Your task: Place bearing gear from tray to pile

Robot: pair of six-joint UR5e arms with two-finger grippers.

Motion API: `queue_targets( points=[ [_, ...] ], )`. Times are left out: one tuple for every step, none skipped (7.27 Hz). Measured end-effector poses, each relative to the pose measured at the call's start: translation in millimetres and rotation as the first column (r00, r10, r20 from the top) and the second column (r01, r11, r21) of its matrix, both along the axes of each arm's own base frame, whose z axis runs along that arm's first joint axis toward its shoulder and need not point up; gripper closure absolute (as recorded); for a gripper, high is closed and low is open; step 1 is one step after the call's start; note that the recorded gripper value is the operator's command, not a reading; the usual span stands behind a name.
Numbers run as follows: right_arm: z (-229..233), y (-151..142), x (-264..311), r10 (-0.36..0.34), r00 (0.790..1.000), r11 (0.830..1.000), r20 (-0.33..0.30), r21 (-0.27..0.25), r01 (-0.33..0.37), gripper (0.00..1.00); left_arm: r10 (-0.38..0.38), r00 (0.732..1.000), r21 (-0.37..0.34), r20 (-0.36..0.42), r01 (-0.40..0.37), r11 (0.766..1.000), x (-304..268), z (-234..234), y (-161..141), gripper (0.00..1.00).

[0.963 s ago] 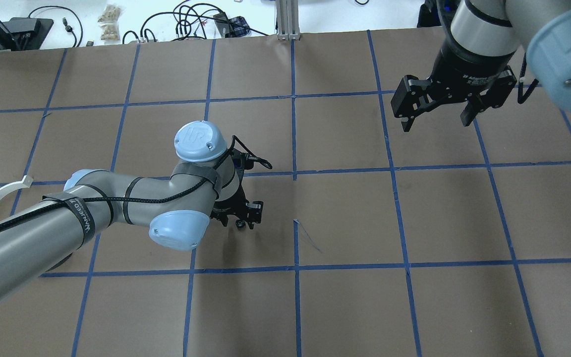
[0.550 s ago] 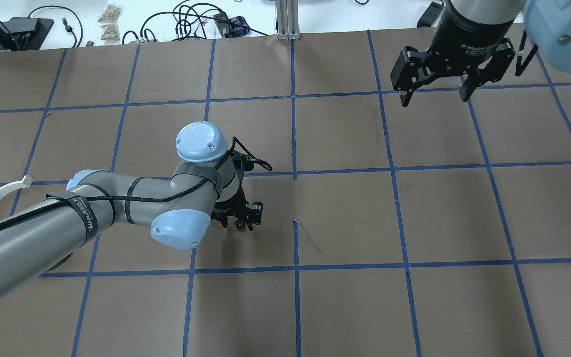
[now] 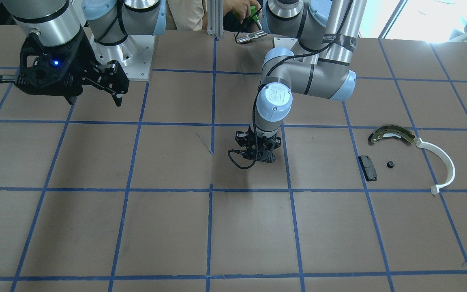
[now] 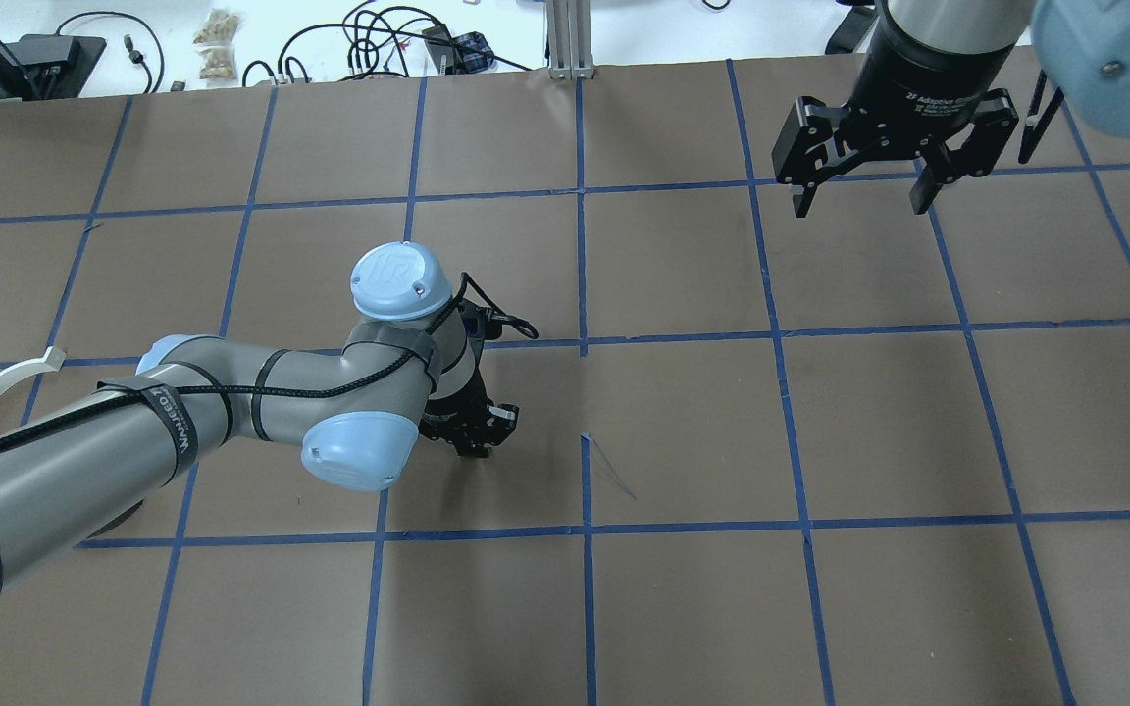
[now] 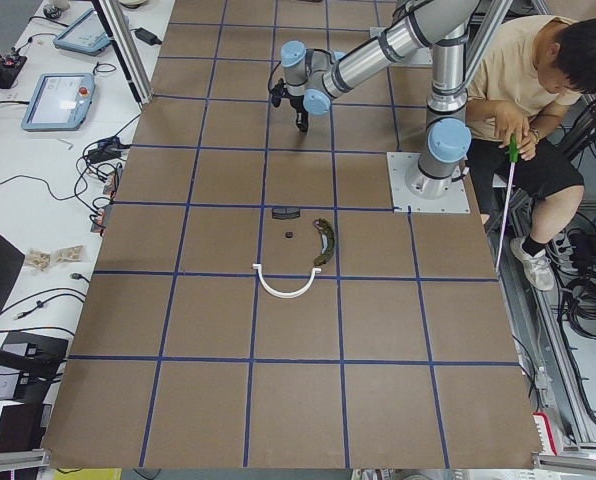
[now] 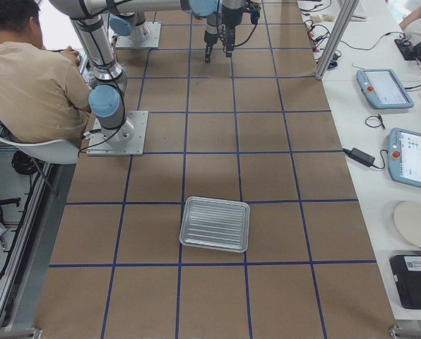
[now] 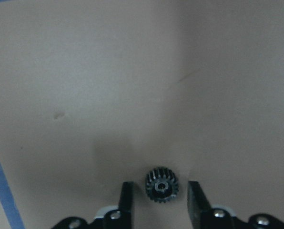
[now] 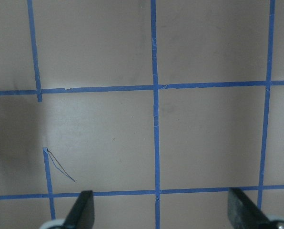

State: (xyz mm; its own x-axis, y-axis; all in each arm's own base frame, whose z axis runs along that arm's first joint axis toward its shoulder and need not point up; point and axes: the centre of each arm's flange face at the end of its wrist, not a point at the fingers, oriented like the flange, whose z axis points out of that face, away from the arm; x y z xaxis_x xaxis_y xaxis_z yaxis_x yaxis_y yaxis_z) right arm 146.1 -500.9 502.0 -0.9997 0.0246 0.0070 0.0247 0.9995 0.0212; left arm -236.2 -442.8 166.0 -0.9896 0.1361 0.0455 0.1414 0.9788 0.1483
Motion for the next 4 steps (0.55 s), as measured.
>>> queue_targets(
  points=[
    [0, 1, 1, 0.000, 1.000, 1.000, 0.003, 0.002, 0.000, 0.00, -0.001, 1.000, -0.006, 0.001, 0.001, 1.000, 1, 2, -3, 1.00],
    [-1, 1, 1, 0.001, 1.000, 1.000, 0.004, 0.003, -0.001, 0.00, 0.002, 1.000, -0.023, 0.001, -0.002, 1.000, 4, 15, -12, 1.00],
    [-1, 1, 1, 0.001, 1.000, 1.000, 0.005, 0.003, -0.001, 0.00, 0.015, 1.000, -0.023, 0.005, -0.015, 1.000, 16, 34, -30, 1.00],
    [-1, 1, 1, 0.001, 1.000, 1.000, 0.005, 0.004, -0.001, 0.00, 0.026, 1.000, -0.004, 0.004, -0.026, 1.000, 48, 57, -58, 1.00]
  ],
)
